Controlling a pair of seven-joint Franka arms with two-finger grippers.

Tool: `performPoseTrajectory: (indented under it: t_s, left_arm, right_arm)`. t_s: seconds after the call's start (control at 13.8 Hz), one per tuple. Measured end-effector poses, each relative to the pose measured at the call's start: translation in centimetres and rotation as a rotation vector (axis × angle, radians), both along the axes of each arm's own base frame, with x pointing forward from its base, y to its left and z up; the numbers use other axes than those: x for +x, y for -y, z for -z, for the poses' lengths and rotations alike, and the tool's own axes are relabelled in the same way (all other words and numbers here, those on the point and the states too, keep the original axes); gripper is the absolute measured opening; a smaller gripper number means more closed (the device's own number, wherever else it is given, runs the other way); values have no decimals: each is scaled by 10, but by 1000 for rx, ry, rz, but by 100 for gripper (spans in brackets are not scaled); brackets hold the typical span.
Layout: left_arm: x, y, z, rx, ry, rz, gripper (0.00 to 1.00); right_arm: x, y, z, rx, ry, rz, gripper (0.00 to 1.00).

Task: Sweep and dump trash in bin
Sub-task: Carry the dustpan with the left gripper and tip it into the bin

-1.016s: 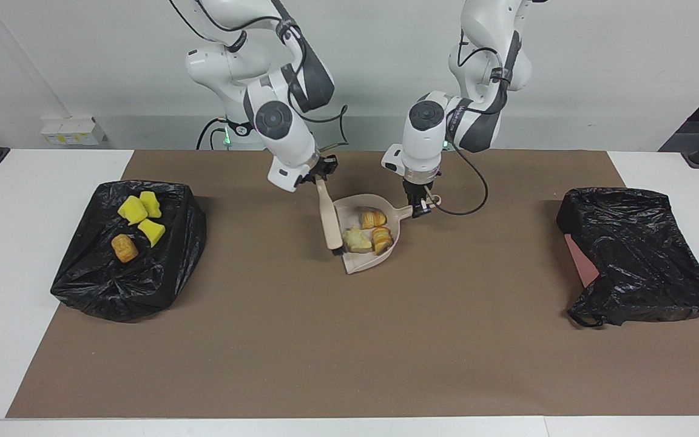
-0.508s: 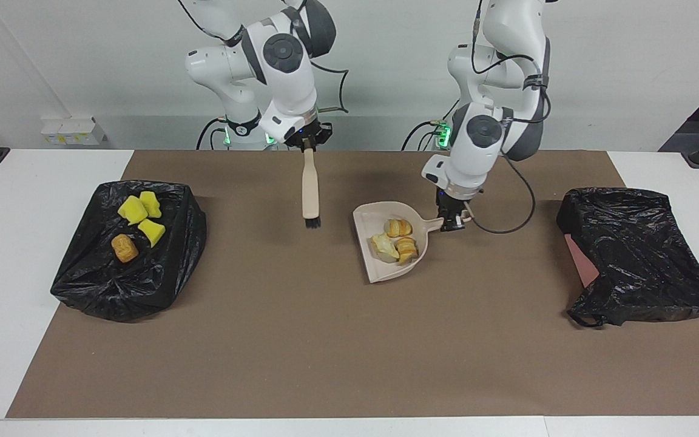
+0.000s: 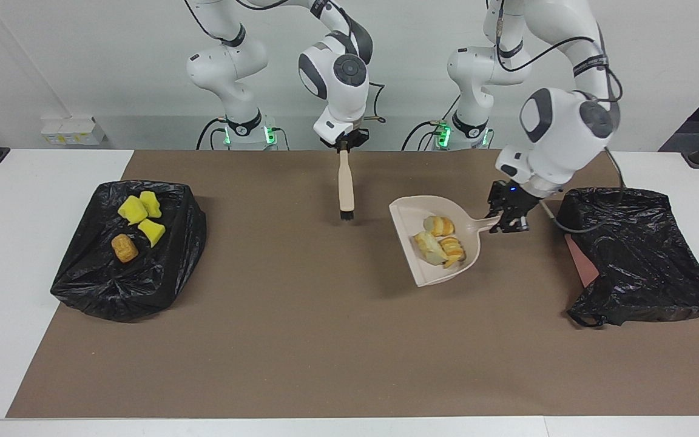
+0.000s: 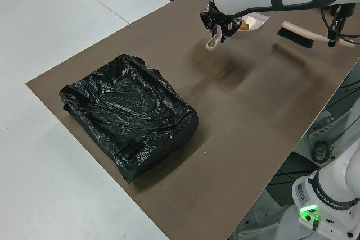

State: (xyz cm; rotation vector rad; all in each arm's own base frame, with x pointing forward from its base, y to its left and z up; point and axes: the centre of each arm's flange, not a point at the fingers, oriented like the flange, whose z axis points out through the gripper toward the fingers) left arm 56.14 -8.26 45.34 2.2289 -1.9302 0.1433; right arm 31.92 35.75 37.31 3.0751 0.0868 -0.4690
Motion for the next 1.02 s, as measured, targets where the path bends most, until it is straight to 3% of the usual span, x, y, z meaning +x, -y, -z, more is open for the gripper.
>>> performPoseTrajectory:
  t_s: [0.36, 0.65, 0.8, 1.02]
  left_arm:
    - [21, -70, -21, -13, 12, 9, 31]
    - [22, -151, -20, -22, 15, -13, 31]
    - [21, -193, -32, -6, 36, -2, 31]
    - [9, -264, -40, 52, 55, 20, 31]
  right_arm:
    - [-24, -3, 36, 19, 36, -21, 26]
    - [-22, -1, 42, 31, 53, -9, 26]
    - [-18, -1, 47, 34, 56, -1, 43]
    - [-9, -6, 47, 47, 63, 9, 78]
